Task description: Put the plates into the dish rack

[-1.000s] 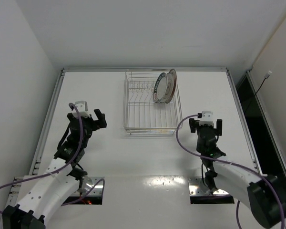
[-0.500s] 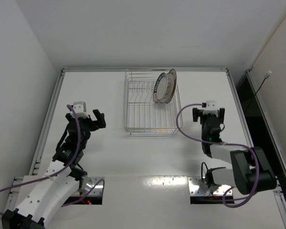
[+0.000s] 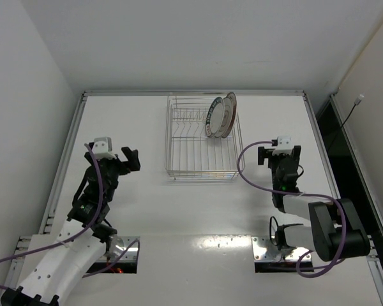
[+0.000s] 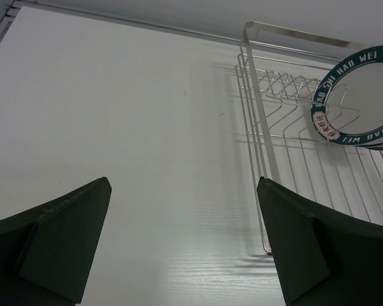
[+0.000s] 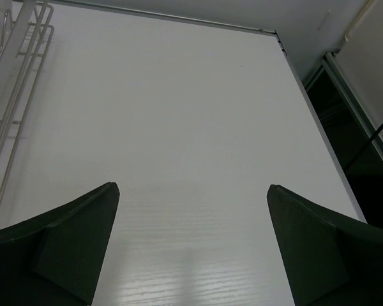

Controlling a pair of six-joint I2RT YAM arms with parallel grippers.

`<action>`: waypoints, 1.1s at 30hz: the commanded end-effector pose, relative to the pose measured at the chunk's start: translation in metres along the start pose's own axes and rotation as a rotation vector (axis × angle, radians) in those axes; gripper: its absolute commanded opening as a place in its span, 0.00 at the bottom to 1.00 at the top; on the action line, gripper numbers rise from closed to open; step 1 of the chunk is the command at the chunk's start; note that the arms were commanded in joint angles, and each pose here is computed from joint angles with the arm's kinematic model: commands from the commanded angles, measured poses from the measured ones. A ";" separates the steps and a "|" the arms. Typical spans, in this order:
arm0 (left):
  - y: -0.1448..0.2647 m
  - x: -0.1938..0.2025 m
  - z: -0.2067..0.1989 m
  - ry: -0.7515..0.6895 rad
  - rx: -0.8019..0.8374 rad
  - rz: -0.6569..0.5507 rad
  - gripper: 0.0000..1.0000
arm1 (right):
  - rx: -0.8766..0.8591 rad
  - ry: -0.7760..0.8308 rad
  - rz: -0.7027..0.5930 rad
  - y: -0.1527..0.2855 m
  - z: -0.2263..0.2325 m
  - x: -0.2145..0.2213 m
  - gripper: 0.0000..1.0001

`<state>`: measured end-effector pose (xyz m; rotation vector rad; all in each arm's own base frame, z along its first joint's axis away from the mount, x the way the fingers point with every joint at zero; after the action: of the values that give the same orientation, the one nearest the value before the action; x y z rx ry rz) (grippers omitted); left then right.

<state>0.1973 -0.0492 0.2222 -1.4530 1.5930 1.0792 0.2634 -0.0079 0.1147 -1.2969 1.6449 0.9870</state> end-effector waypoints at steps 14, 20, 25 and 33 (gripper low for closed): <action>0.000 -0.014 -0.010 -0.011 0.033 -0.021 0.99 | 0.014 -0.050 -0.064 -0.009 -0.003 -0.016 0.99; 0.000 -0.011 -0.002 -0.026 -0.035 -0.003 0.99 | 0.014 -0.050 -0.064 -0.009 -0.003 -0.016 0.99; -0.002 -0.009 -0.002 -0.030 -0.039 0.006 0.99 | 0.014 -0.050 -0.064 -0.009 -0.003 -0.016 0.99; -0.008 -0.002 -0.002 -0.043 -0.046 0.043 0.99 | 0.014 -0.050 -0.064 -0.009 -0.003 -0.016 0.99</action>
<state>0.2028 -0.0480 0.2047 -1.4055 1.6131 1.2288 0.2633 -0.0087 0.1135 -1.2849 1.6434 0.9954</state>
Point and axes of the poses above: each gripper's point midway between its finger pads, its own y axis back along the fingers, its own z axis along the line the jaws close on, x = y × z, the point moved 8 cm from there along y, back along the fingers, and after that the axes turned 10 degrees about y, right-handed, at the moved point
